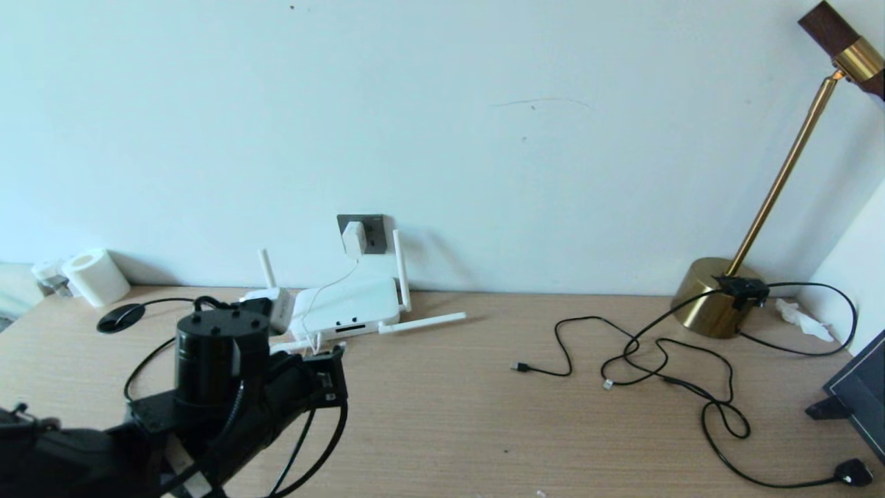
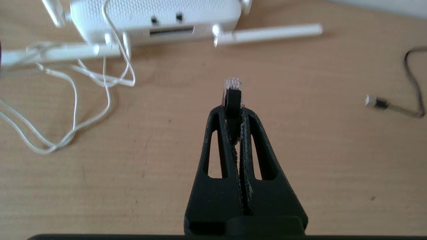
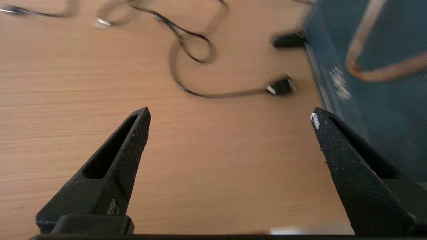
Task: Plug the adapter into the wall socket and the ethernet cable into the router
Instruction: Align cable and router interface
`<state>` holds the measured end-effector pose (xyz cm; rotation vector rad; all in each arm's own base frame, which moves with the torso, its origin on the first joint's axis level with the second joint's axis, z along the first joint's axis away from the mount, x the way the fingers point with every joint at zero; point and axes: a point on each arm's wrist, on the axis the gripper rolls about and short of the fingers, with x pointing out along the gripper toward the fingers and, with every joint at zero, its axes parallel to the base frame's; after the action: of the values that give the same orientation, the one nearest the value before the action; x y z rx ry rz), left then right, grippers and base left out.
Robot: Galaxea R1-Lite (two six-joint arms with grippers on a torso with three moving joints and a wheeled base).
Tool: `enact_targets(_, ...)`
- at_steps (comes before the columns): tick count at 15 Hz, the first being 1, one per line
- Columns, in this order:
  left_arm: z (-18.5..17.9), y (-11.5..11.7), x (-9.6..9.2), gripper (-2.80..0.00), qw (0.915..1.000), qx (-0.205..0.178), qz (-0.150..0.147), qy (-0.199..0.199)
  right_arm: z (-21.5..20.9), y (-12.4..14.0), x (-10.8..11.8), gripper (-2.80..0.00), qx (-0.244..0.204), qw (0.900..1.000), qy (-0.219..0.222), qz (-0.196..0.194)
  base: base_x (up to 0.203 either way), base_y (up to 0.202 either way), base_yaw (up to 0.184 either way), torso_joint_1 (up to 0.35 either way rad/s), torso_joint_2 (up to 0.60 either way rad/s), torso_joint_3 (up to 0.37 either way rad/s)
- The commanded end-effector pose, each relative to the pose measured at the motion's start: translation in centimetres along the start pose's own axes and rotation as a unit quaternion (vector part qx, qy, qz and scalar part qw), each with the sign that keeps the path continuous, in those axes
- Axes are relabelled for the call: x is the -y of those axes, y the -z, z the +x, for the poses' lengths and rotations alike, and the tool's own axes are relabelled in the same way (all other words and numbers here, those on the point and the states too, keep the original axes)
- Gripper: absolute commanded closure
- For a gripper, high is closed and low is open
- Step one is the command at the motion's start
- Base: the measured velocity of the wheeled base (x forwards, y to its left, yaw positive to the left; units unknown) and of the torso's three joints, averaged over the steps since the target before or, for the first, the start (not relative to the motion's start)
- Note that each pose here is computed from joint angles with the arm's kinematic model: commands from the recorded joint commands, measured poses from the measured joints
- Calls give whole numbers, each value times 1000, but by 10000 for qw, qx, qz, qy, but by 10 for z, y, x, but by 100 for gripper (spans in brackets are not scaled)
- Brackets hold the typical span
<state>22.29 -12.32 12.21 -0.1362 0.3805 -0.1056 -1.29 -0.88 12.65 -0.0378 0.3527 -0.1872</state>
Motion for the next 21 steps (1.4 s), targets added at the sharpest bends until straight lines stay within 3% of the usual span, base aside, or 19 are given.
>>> enact_targets(1,-5,8,0,0,9999,-110,59,34,-1,-2,-1,-280,-112,9994,329,35,0,0,0,0,0,0)
enact_targets(3,-5,12,-2,0,9998,-177,70,14,-4,2,-2,-280,-212,9981,578,-15,0,0,0,0,0,0)
enact_targets(6,-10,17,7,0,9994,-261,-51,237,-10,32,-4,-280,273,9995,-159,-21,0,0,0,0,0,0)
enact_targets(9,-9,18,11,0,9982,-354,-136,469,-8,55,-8,-280,649,9938,-886,-158,0,0,0,0,0,0)
enact_targets(11,-9,23,13,0,9976,-447,-96,520,-4,53,-8,-280,956,9918,-845,-117,0,0,0,0,0,0)
enact_targets(15,-9,16,15,0,9985,-286,-119,458,-2,53,-9,-280,1061,9907,-839,-112,0,0,0,0,0,0)
enact_targets(17,-7,6,20,0,9972,-137,-499,533,-3,52,-8,-280,1044,9905,-874,173,0,0,0,0,0,0)
enact_targets(21,-6,2,25,0,9960,-88,-628,621,-3,52,-8,-280,1044,9904,-869,261,0,0,0,0,0,0)
